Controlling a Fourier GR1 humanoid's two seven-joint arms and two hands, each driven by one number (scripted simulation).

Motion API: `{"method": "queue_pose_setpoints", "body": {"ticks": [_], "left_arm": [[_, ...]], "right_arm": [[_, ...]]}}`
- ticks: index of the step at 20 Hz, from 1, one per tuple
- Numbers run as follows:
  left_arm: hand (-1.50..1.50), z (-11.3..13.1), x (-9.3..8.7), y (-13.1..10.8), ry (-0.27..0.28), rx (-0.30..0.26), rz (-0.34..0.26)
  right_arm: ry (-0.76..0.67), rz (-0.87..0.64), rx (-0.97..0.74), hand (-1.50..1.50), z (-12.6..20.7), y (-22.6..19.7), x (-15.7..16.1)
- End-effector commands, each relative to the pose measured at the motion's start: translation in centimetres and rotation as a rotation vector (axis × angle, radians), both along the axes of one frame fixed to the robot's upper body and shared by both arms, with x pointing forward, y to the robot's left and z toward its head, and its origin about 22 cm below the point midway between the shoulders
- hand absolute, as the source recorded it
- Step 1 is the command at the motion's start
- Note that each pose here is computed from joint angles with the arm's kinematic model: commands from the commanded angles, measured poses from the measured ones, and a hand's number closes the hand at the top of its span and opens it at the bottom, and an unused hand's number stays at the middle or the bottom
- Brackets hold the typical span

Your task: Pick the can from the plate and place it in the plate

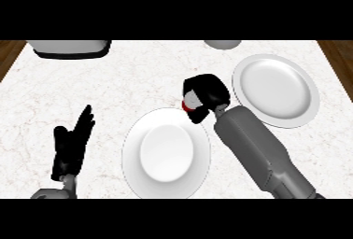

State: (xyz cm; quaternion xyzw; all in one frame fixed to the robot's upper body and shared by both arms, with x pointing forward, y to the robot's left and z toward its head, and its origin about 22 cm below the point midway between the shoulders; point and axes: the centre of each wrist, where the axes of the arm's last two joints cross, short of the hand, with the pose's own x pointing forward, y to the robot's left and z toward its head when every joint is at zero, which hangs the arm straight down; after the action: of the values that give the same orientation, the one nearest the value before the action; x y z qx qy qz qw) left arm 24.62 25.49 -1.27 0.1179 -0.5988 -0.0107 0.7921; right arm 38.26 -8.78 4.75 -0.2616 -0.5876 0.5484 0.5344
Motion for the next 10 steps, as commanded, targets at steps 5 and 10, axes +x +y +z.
{"method": "queue_pose_setpoints", "body": {"ticks": [5, 10], "left_arm": [[0.0, 0.0, 0.0, -1.7, 0.017, 0.005, 0.005], [0.0, -0.3, -0.2, -0.7, 0.023, -0.007, 0.013]], "right_arm": [[-0.246, -0.409, 0.088, 1.5, 5.5, -2.8, 2.3], [-0.499, -0.564, 0.13, 1.5, 7.3, -4.4, 1.6]]}}
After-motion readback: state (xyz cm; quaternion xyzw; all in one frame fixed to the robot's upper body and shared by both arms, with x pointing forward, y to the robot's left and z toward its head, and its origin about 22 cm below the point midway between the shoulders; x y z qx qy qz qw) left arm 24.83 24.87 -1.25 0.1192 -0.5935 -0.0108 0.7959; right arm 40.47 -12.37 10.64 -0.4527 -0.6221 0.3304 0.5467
